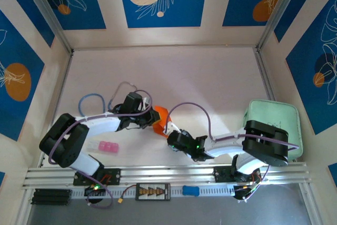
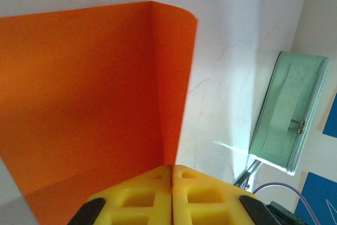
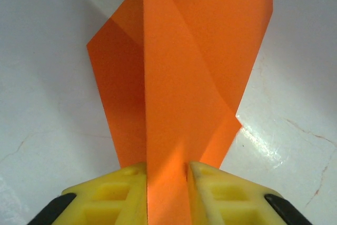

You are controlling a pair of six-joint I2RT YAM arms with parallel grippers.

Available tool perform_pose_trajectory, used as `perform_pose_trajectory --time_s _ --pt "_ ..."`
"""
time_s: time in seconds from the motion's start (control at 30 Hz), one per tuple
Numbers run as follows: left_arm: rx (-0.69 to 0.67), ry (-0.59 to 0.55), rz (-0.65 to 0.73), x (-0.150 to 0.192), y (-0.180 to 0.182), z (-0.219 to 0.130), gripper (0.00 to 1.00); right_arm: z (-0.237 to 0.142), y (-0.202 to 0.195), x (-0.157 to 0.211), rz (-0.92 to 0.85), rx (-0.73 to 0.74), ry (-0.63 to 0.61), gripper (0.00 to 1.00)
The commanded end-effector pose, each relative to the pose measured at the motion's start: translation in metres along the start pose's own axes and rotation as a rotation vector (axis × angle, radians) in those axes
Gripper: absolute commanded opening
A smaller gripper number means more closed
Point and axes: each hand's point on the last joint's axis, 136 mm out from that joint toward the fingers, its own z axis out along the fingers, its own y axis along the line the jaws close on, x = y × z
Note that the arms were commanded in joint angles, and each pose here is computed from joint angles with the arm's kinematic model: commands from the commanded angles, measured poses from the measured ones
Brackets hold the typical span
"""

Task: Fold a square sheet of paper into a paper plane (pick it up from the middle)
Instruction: Fourth fold the wing at the center of the table.

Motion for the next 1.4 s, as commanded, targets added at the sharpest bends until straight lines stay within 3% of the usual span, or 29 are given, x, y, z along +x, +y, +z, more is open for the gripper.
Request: perform_pose_trajectory --time_s 0.0,0.4,1.37 --pt "0.001 -0.006 0.017 -0.002 -0.008 -0.001 0.09 -0.001 -0.006 -0.013 0.044 0.029 -0.051 0.25" --pt "-0.002 -0.006 0.014 -0.002 -0.008 -0.002 0.1 0.005 -0.009 -0.014 0.035 0.042 -0.057 0.33" --pt "-0.008 -0.01 0.01 -0.002 -0.005 -0.003 0.1 0.005 -0.007 -0.014 0.085 0.019 -0.06 0.25"
